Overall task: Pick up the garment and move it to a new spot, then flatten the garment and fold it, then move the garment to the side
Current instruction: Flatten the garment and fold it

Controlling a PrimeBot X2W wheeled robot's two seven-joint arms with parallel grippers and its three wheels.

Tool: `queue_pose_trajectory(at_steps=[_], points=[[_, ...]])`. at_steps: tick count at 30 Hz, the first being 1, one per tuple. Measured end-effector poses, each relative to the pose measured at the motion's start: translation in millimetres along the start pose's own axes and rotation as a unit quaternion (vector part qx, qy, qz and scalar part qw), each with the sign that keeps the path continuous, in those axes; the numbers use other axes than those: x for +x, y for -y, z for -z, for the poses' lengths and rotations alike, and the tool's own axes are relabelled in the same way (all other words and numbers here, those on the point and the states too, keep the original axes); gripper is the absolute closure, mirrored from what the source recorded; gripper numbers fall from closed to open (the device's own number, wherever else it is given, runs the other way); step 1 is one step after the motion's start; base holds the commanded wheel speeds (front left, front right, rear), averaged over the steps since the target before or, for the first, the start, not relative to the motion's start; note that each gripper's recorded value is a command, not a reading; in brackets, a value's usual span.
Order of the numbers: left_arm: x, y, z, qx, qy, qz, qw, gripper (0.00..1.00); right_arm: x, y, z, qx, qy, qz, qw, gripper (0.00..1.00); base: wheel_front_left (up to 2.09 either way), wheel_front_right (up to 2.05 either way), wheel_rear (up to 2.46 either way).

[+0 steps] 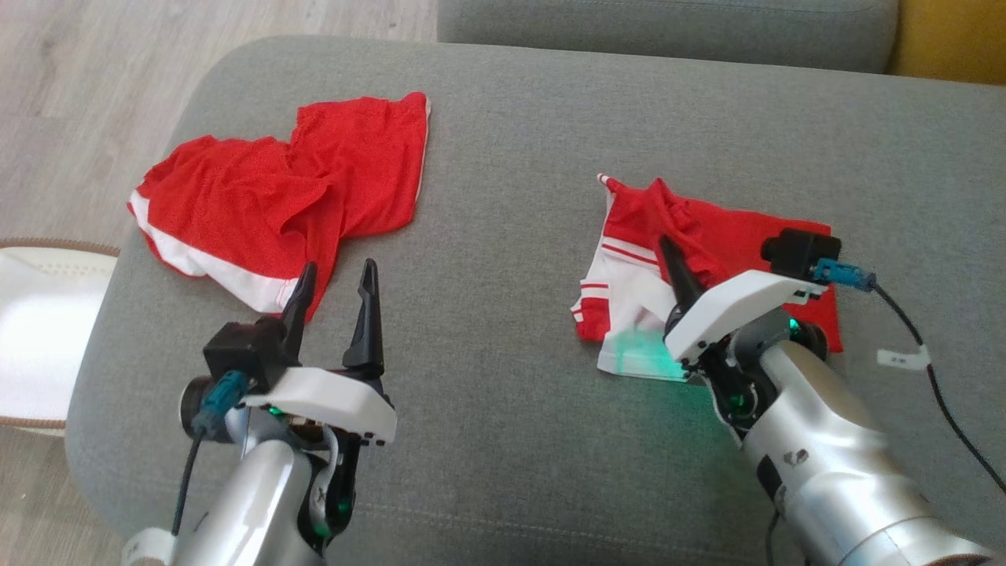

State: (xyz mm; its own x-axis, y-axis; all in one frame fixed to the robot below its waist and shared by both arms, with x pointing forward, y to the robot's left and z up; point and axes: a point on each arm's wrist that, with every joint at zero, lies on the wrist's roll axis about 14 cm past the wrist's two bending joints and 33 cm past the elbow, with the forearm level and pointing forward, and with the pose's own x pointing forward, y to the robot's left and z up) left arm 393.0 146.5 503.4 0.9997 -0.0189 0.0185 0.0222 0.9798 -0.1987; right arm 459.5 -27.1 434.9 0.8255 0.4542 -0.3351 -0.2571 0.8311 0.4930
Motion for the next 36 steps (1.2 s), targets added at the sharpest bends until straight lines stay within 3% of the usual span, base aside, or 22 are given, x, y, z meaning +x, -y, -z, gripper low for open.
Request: queue_pose_trajectory(at_steps=[6, 7, 8, 15, 22, 30, 36], points=[[-2, -5, 2, 0.001, -0.004, -0.007, 1.000, 0.00, 5, -16, 13, 0.007, -0.004, -0.020, 1.000, 1.00, 0.00, 0.00, 0.00], [-2, -5, 3, 0.001, -0.004, -0.007, 1.000, 0.00, 6, -18, 15, 0.005, -0.005, -0.024, 1.000, 0.73, 0.00, 0.00, 0.00], [-2, -5, 3, 0.001, -0.005, -0.007, 1.000, 0.00, 6, -20, 16, -0.002, -0.006, -0.028, 1.000, 0.00, 0.00, 0.00, 0.00], [0, 0, 4, 0.001, -0.007, 0.000, 1.000, 0.00, 1, -63, 27, 0.004, -0.018, -0.094, 0.995, 0.00, 0.00, 0.00, 0.00], [3, 10, 1, -0.001, -0.001, 0.011, 1.000, 0.00, -1, -70, 8, -0.002, 0.003, -0.101, 0.995, 0.00, 0.00, 0.00, 0.00], [7, 27, -7, -0.008, 0.011, 0.032, 0.999, 0.00, -6, -36, -35, -0.058, 0.051, -0.047, 0.996, 0.00, 0.00, 0.00, 0.00], [8, 42, -10, -0.016, 0.017, 0.054, 0.998, 0.00, -18, 1, -104, -0.122, 0.121, 0.009, 0.985, 0.00, 0.00, 0.00, 0.00]])
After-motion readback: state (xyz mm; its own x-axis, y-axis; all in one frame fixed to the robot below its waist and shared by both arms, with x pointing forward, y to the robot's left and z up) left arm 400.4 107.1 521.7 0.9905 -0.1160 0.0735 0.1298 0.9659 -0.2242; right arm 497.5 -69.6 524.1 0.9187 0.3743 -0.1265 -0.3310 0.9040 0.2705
